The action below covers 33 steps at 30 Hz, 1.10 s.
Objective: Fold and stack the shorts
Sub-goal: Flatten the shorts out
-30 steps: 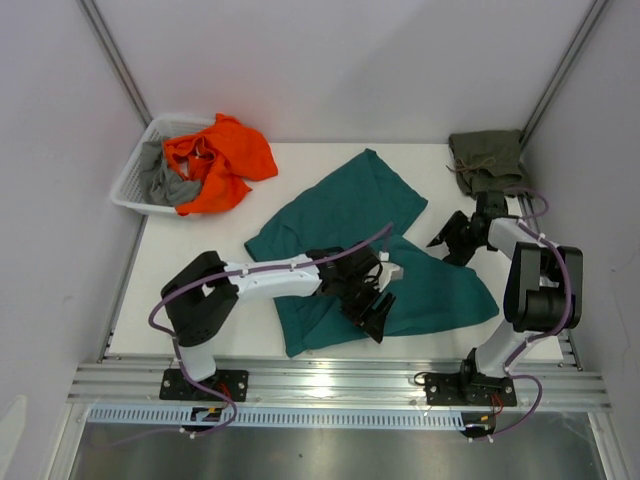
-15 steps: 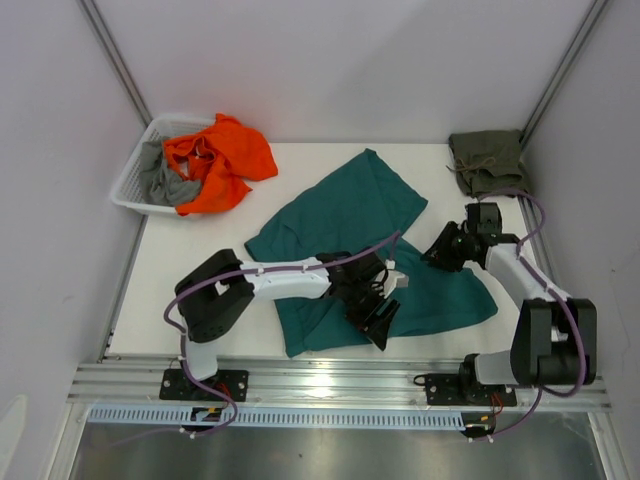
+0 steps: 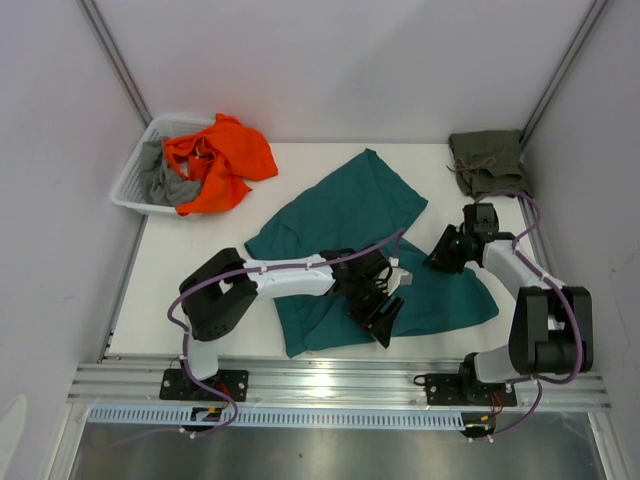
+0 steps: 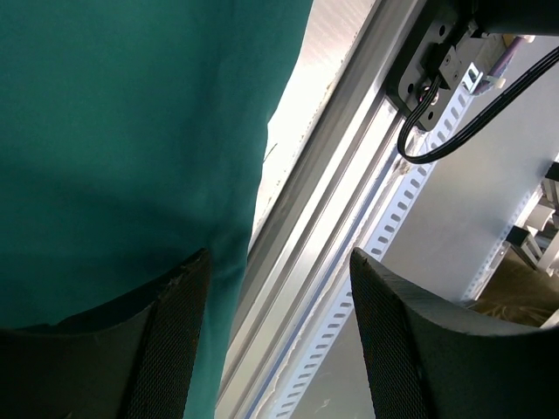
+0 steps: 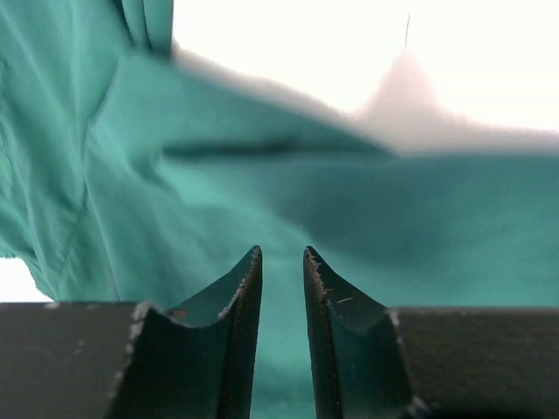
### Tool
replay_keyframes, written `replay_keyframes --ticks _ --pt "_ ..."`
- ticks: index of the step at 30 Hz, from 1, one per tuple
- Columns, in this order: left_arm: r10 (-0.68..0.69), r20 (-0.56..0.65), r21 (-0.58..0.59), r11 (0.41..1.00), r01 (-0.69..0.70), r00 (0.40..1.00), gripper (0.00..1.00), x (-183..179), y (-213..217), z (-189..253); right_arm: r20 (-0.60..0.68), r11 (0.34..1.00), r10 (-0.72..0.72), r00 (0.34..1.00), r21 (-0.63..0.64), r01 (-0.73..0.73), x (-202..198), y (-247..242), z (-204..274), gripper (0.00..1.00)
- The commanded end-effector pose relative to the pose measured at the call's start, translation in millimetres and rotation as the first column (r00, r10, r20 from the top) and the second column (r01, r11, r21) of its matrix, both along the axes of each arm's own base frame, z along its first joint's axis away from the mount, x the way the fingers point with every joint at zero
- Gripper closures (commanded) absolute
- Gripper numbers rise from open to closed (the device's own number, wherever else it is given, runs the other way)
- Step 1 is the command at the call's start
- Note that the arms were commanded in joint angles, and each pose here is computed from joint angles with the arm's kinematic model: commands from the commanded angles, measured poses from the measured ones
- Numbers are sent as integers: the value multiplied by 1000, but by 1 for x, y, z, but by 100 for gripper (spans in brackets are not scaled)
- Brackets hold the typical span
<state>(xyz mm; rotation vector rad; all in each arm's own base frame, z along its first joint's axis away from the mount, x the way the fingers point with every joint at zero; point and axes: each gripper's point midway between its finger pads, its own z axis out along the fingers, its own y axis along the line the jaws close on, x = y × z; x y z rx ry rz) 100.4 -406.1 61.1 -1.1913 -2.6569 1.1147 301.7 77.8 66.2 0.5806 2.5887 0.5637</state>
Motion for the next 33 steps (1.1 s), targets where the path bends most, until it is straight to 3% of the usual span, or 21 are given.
replay_keyframes --ticks 1,9,11,13,24,33 --pt "0 -9 -16 1000 0 1000 32 -1 -7 8 102 999 -19 995 35 15 45 0 24 71" --pt "12 -51 16 1000 -11 999 33 -8 1 -10 100 993 -4 995 120 -8 90 24 20 59" --pt "9 -63 15 1000 -8 998 33 -10 1 -12 80 992 -1 997 125 -9 93 28 15 52" --pt "3 -81 19 1000 -1 997 33 -13 2 -14 57 991 3 998 131 -11 88 33 8 46" --pt "17 -99 48 999 -12 995 33 -14 5 -24 -28 973 -62 998 220 67 53 43 -6 35" --pt "20 -101 55 998 -15 995 34 -15 5 -26 -161 943 -237 958 199 267 47 36 -33 24"
